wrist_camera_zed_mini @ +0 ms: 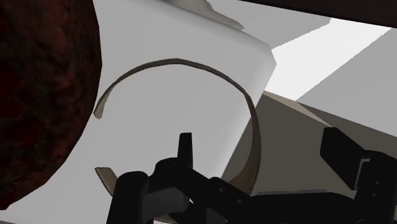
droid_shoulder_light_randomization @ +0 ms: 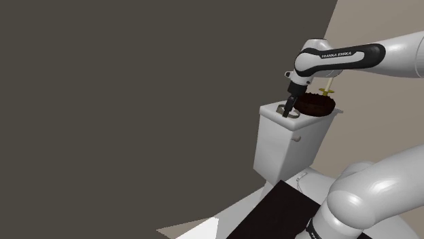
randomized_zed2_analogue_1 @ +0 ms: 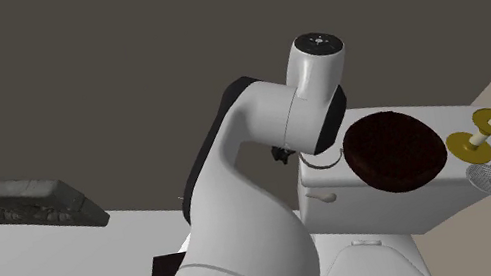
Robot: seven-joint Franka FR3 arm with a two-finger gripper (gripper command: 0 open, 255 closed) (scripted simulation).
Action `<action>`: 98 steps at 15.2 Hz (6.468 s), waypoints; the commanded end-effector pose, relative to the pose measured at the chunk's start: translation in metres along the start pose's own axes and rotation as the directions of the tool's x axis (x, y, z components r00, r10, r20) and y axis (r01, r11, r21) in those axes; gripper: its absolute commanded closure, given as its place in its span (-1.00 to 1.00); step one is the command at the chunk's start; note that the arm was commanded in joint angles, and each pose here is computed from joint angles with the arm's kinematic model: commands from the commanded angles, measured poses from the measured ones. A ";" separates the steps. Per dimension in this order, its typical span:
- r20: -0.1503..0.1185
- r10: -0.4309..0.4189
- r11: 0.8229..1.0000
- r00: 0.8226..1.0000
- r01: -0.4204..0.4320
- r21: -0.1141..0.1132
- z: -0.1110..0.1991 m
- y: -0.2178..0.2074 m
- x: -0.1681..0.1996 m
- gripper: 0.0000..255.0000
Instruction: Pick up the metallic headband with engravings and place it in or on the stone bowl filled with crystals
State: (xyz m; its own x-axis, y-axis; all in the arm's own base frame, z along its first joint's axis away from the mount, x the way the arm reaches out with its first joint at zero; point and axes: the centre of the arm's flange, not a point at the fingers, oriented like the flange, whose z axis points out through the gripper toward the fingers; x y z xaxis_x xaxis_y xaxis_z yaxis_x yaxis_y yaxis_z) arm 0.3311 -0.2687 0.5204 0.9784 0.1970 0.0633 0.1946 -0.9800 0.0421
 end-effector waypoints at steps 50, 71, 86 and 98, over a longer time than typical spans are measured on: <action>0.000 0.000 1.000 1.000 0.000 0.000 -0.170 0.018 0.003 1.00; 0.000 0.000 1.000 1.000 0.000 0.000 -0.126 0.139 -0.087 1.00; 0.000 0.000 1.000 1.000 0.000 0.000 -0.100 0.138 -0.088 -1.00; 0.000 0.000 1.000 1.000 0.000 0.000 -0.150 0.138 -0.088 -1.00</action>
State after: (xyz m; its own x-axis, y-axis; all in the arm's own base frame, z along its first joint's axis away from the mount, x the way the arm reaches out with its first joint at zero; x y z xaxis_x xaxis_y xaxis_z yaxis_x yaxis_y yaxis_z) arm 0.2612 -0.4168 0.6700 0.9783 0.1970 0.0638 0.1946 -0.9800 0.0425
